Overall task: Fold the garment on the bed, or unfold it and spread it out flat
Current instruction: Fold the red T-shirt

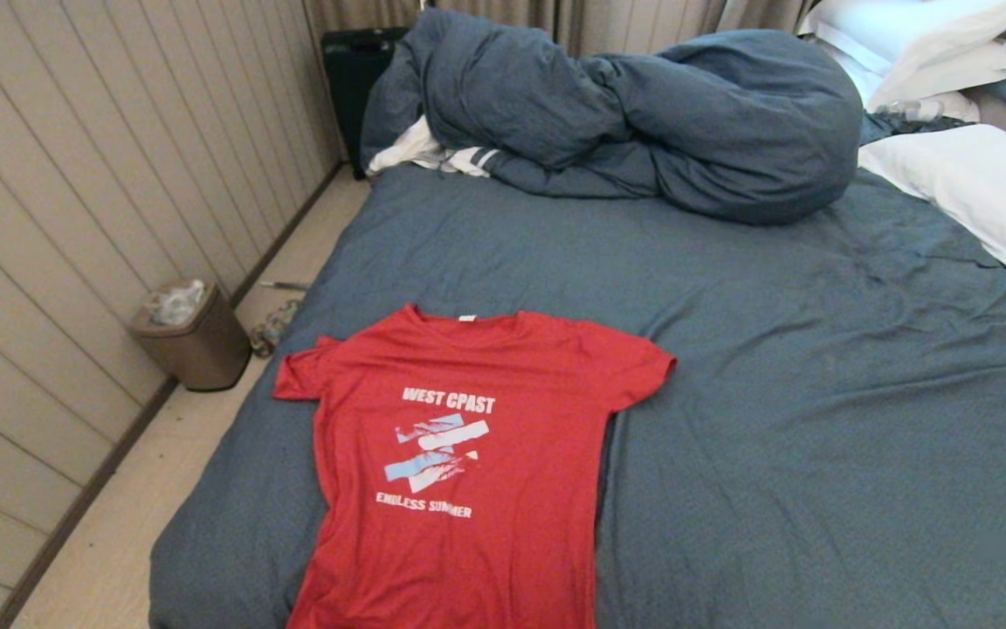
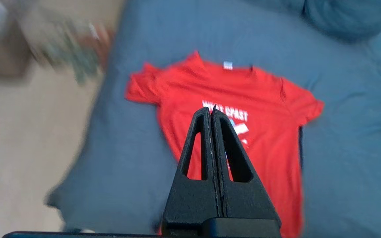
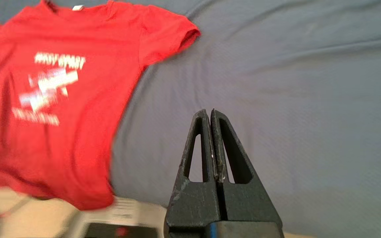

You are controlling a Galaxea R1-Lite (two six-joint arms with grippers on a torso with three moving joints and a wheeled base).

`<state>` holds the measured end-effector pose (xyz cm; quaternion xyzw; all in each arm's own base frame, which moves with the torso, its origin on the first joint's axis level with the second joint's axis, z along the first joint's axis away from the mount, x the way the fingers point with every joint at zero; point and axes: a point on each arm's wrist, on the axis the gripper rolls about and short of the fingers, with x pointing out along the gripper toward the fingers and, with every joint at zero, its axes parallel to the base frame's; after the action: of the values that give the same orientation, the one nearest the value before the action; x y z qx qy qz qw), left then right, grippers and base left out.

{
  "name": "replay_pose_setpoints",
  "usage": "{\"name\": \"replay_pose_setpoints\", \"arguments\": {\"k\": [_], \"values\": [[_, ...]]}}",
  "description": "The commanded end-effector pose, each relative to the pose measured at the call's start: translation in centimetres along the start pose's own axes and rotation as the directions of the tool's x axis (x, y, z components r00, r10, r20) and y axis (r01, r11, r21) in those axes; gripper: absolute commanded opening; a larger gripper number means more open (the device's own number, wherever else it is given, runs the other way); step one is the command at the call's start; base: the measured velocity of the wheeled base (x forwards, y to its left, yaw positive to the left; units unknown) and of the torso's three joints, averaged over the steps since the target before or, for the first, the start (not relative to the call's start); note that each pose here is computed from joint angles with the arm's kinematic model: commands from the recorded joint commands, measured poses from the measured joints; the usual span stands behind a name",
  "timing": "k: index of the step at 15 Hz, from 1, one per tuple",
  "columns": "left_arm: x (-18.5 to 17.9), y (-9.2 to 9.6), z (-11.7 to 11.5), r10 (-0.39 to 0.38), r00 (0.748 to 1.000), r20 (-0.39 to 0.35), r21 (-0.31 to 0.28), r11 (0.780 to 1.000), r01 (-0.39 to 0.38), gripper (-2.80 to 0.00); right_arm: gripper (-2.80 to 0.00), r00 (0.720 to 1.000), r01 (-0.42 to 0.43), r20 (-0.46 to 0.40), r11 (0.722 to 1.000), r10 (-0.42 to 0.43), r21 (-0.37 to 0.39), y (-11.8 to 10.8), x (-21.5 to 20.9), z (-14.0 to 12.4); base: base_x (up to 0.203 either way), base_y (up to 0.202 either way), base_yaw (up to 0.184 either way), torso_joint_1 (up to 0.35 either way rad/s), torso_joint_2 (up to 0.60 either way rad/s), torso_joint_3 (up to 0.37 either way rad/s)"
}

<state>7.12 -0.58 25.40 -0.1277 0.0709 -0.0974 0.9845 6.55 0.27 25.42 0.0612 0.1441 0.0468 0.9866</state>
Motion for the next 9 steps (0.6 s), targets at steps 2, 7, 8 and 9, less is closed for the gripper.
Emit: {"name": "replay_pose_setpoints", "arguments": {"k": [2, 7, 8, 9], "values": [[11.2, 2.1, 0.4, 0.040, 0.956, -0.292, -0.080, 0.995, -0.066, -2.80, -2.80, 0.959, 0.044, -0.283, 0.996, -0.022, 0.072, -1.0, 12.9, 3.4, 0.000, 0.000, 0.000, 0.000, 0.00, 0.000], [22.8, 2.2, -3.9, -0.038, 0.879, -0.475, -0.201, 0.977, -0.066, -2.80, -2.80, 0.907, 0.105, -0.419, 0.983, -0.032, 0.151, -3.2, 31.0, 3.8, 0.000, 0.000, 0.000, 0.000, 0.00, 0.000], [24.3, 1.7, -4.3, -0.054, 0.884, -0.464, -0.204, 0.978, -0.048, -2.80, -2.80, 0.908, 0.108, -0.417, 0.981, -0.032, 0.160, -3.5, 33.2, 3.6, 0.000, 0.000, 0.000, 0.000, 0.00, 0.000], [25.6, 1.1, -4.4, -0.064, 0.892, -0.448, -0.201, 0.979, -0.031, -2.80, -2.80, 0.908, 0.110, -0.419, 0.979, -0.030, 0.169, -3.6, 34.8, 3.3, 0.000, 0.000, 0.000, 0.000, 0.00, 0.000]]}}
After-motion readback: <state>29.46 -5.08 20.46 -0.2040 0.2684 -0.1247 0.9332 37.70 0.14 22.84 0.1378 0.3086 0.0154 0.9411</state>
